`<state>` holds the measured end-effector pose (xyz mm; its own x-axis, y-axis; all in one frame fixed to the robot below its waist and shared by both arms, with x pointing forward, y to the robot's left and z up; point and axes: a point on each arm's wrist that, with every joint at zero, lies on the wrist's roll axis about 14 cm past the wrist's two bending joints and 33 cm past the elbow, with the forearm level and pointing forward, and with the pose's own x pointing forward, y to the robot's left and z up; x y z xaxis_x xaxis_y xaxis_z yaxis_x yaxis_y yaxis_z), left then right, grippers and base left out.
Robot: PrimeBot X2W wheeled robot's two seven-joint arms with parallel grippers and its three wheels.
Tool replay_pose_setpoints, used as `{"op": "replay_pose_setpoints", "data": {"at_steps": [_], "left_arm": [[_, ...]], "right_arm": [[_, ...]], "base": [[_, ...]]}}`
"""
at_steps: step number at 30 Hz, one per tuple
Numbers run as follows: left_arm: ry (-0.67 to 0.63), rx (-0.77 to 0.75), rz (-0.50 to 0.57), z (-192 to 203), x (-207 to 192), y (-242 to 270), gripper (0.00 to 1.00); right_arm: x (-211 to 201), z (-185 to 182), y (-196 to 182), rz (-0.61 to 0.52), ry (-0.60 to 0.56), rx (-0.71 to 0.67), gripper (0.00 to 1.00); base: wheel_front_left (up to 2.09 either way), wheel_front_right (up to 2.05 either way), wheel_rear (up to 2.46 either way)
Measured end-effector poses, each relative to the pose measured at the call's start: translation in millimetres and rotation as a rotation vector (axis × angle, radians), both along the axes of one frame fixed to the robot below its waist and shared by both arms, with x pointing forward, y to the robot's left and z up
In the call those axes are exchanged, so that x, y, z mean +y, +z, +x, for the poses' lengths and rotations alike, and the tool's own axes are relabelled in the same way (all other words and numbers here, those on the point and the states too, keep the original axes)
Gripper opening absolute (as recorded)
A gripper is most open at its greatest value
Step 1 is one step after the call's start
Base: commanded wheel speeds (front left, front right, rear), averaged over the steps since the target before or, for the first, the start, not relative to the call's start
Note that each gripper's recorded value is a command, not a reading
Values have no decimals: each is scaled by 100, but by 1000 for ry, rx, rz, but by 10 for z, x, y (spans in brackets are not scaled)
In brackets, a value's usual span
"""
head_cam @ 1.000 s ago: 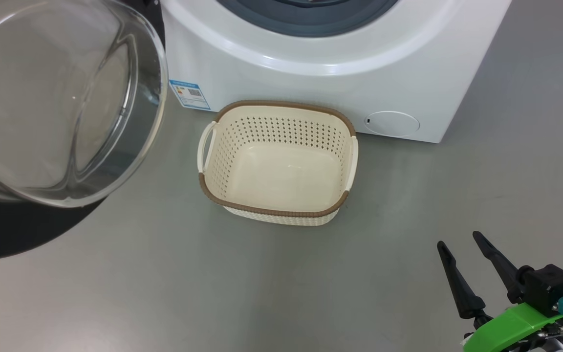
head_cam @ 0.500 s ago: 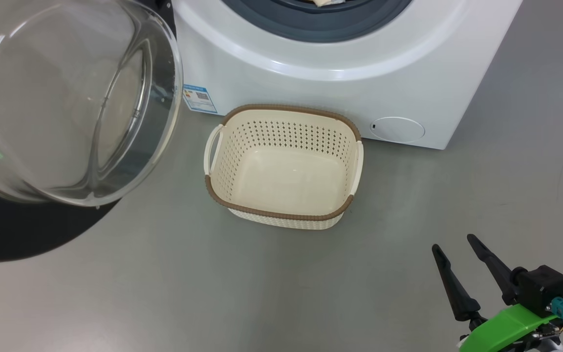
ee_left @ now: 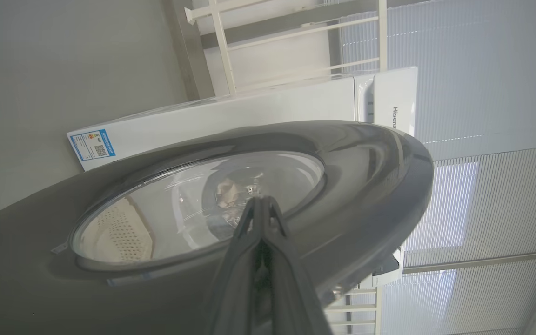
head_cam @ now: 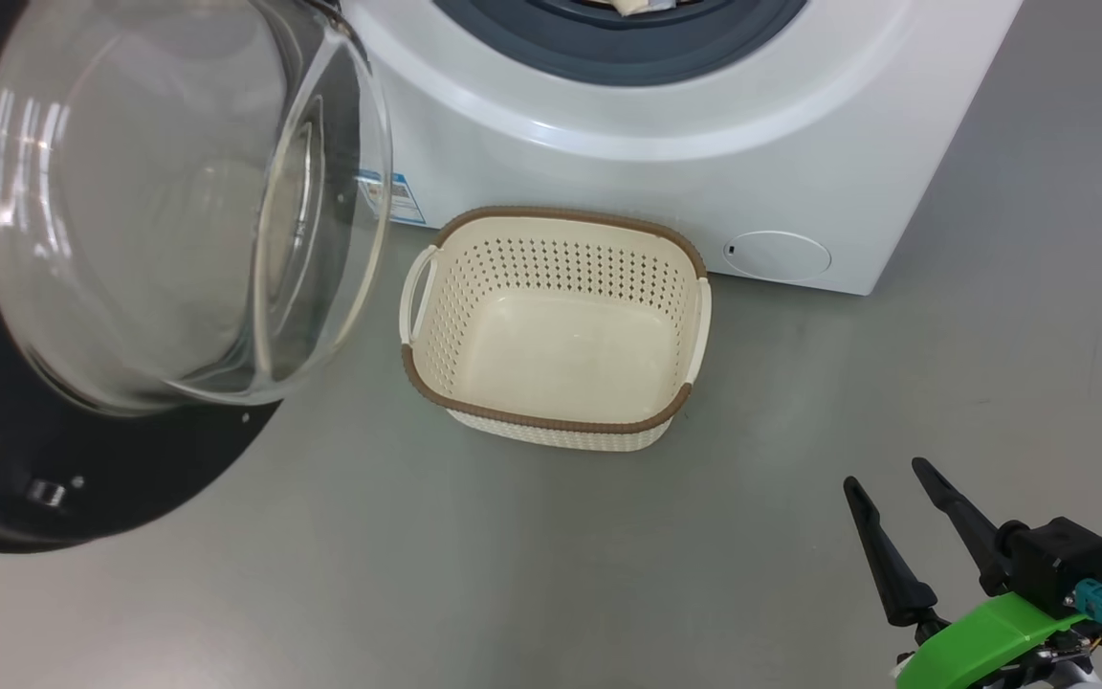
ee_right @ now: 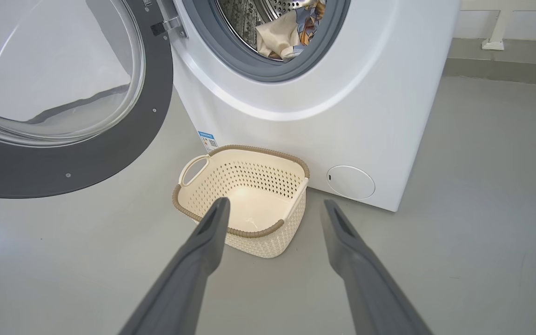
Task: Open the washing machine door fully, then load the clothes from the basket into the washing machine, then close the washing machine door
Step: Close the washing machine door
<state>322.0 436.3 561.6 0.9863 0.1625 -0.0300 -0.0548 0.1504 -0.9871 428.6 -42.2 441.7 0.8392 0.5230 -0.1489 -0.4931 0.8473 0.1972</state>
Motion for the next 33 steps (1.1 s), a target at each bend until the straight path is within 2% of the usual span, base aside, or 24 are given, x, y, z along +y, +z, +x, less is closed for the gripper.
{"op": "replay_pose_setpoints", "data": {"at_steps": [7,23,33], "left_arm": [[-117,-34,0,-4,-238,94,0],[-449,-77,1,213,-1135,290,0],[-529,-157,-47,477,-1593,403,0]], "right_arm": [[5,-8,2,3,-3,1,100],[-98,-102,17,20,-51,-7,100],[-201,-140,83,49,-99,-25,100]], "base": [[0,0,0],[0,0,0],[0,0,0]]}}
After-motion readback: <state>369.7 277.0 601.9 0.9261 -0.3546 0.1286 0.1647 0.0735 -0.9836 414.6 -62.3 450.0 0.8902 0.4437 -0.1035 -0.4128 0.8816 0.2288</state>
